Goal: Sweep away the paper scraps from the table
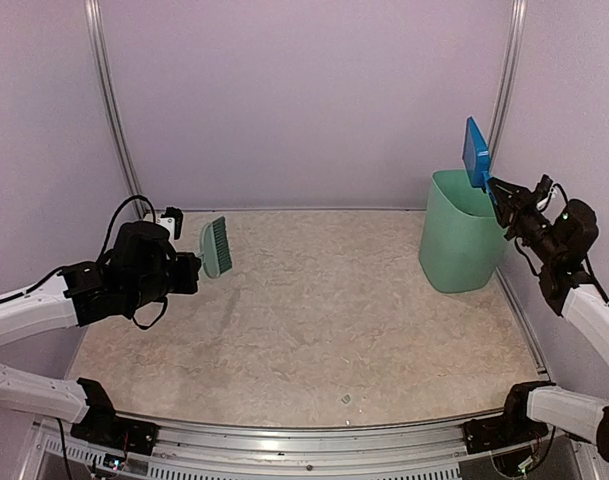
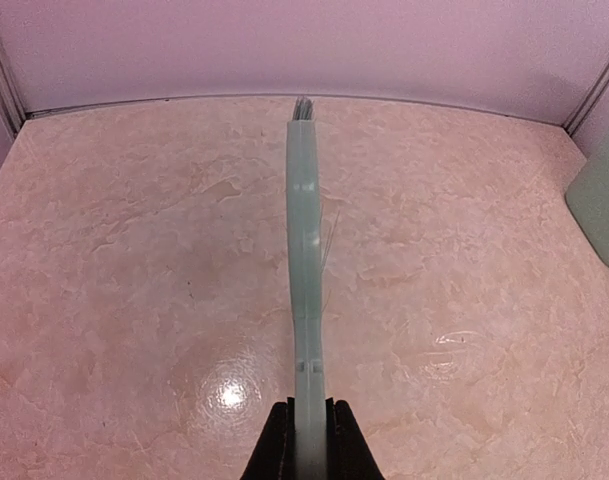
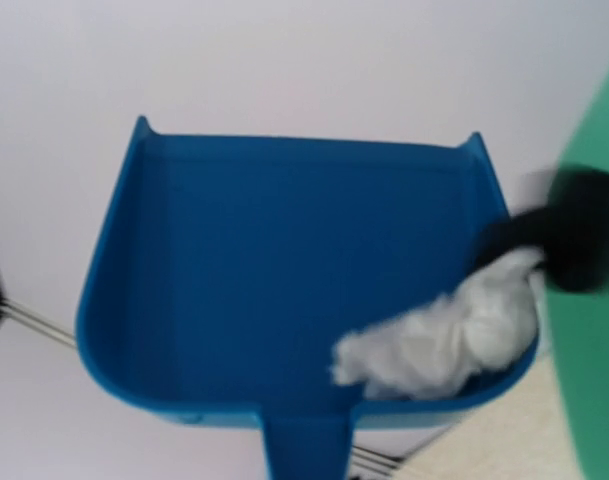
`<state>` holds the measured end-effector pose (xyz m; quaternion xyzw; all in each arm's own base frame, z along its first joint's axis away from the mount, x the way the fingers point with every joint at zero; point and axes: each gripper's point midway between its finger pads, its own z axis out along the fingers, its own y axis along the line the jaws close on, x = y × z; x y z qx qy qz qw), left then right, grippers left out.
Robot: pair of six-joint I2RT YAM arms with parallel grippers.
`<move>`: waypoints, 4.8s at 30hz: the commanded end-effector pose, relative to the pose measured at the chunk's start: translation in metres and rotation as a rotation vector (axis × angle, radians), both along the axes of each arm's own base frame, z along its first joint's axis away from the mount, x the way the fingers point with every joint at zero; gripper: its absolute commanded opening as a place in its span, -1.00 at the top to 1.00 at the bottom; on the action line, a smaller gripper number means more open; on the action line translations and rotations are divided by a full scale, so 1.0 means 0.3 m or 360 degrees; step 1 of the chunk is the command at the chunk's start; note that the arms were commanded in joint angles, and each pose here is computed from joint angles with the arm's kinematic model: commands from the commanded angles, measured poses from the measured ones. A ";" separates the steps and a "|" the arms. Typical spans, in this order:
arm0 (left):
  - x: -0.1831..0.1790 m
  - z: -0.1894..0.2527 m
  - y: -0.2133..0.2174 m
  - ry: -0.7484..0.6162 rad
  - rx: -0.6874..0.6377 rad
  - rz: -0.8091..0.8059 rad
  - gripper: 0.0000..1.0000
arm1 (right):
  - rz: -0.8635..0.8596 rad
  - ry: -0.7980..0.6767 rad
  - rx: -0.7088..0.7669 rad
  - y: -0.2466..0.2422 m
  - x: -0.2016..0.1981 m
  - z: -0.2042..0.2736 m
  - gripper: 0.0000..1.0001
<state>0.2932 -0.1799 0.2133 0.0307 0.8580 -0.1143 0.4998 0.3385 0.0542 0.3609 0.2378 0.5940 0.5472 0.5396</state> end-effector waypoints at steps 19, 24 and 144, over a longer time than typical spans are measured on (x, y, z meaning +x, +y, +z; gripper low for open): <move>-0.004 0.058 -0.016 -0.0078 -0.0124 -0.0017 1.00 | 0.0122 -0.0169 0.0277 -0.001 -0.023 0.104 1.00; -0.001 0.069 -0.021 -0.0093 -0.0138 -0.0021 1.00 | 0.0081 -0.0178 0.0002 0.010 0.013 0.135 1.00; 0.500 0.091 0.015 -0.0048 -0.0259 0.0015 -0.98 | 0.0325 -0.0402 -0.1920 0.829 0.371 -0.254 -0.39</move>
